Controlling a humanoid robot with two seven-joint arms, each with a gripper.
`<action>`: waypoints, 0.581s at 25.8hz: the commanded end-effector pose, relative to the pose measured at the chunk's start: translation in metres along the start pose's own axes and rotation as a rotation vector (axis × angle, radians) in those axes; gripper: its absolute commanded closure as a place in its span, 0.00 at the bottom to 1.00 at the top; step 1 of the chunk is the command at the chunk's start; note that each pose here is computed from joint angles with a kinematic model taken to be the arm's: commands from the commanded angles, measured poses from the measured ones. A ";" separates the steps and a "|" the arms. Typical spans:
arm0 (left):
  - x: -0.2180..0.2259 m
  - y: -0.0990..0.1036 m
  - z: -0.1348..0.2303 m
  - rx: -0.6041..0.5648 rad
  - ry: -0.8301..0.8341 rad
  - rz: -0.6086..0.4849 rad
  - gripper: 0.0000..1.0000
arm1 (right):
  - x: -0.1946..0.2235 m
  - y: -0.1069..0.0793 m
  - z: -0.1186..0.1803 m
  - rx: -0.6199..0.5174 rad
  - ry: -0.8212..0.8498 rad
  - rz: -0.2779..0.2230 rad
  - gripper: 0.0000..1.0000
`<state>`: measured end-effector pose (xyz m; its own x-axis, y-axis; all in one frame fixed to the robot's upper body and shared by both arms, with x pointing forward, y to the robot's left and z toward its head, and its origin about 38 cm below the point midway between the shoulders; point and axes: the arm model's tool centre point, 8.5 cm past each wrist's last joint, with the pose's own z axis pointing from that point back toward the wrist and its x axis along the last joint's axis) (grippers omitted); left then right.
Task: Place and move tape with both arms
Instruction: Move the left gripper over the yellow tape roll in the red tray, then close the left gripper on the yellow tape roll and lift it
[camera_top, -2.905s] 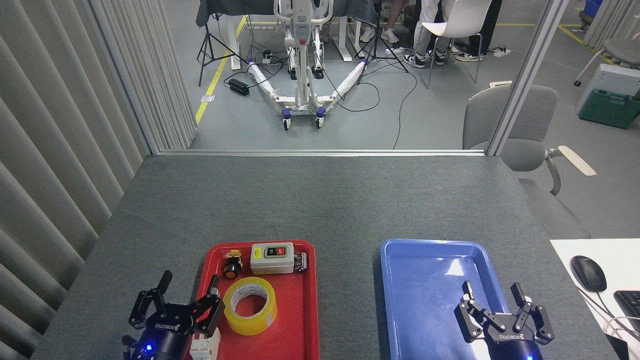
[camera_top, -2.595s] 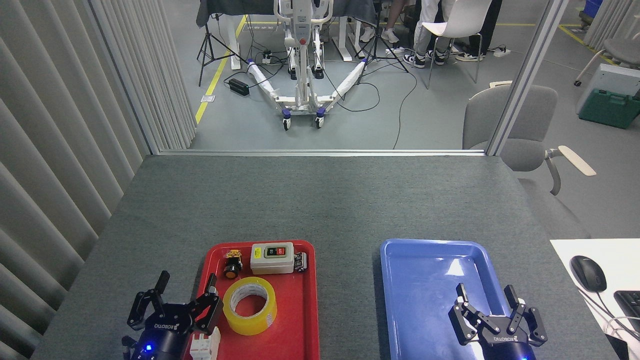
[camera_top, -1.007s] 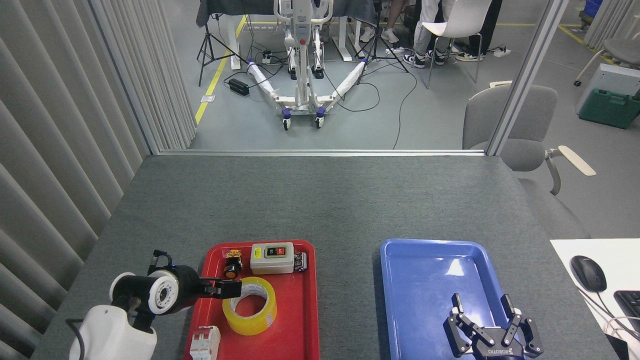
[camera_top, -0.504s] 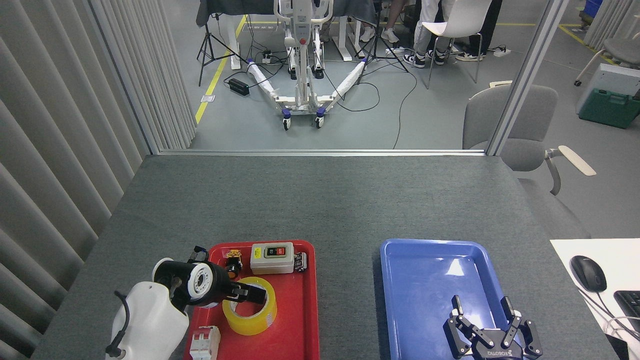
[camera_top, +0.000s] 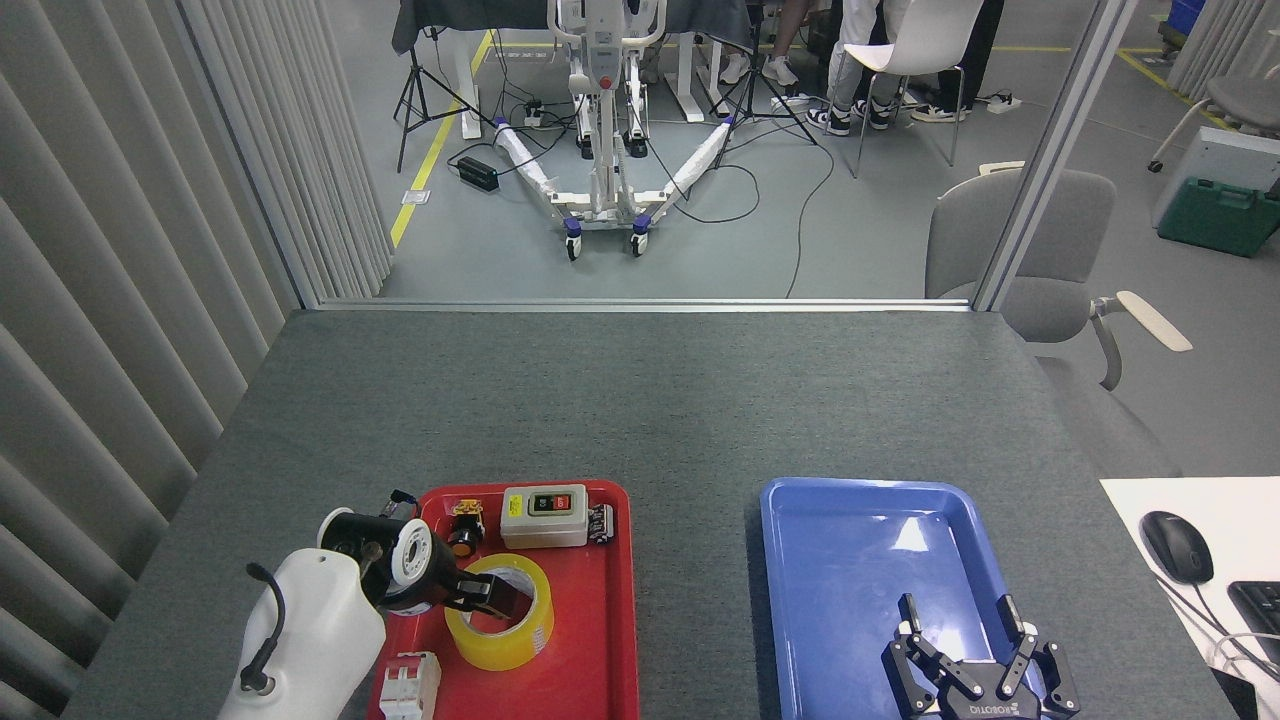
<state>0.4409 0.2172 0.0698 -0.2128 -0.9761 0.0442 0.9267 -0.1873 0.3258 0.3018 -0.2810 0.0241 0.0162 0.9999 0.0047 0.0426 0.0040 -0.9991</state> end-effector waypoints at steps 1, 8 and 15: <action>-0.003 -0.001 -0.004 -0.014 0.015 0.009 0.15 | 0.000 0.002 0.001 0.004 0.001 0.000 0.00; 0.006 0.000 -0.009 -0.019 -0.004 0.012 0.46 | 0.001 0.004 0.001 0.011 0.002 -0.002 0.00; 0.006 -0.004 -0.017 -0.035 -0.019 0.017 1.00 | 0.001 0.006 -0.002 0.014 -0.001 0.014 0.00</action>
<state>0.4423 0.2112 0.0581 -0.1977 -0.9785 0.0589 0.9376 -0.1713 0.3028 0.3021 -0.2801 0.0180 0.0176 0.9998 0.0017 0.0271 0.0013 -0.9996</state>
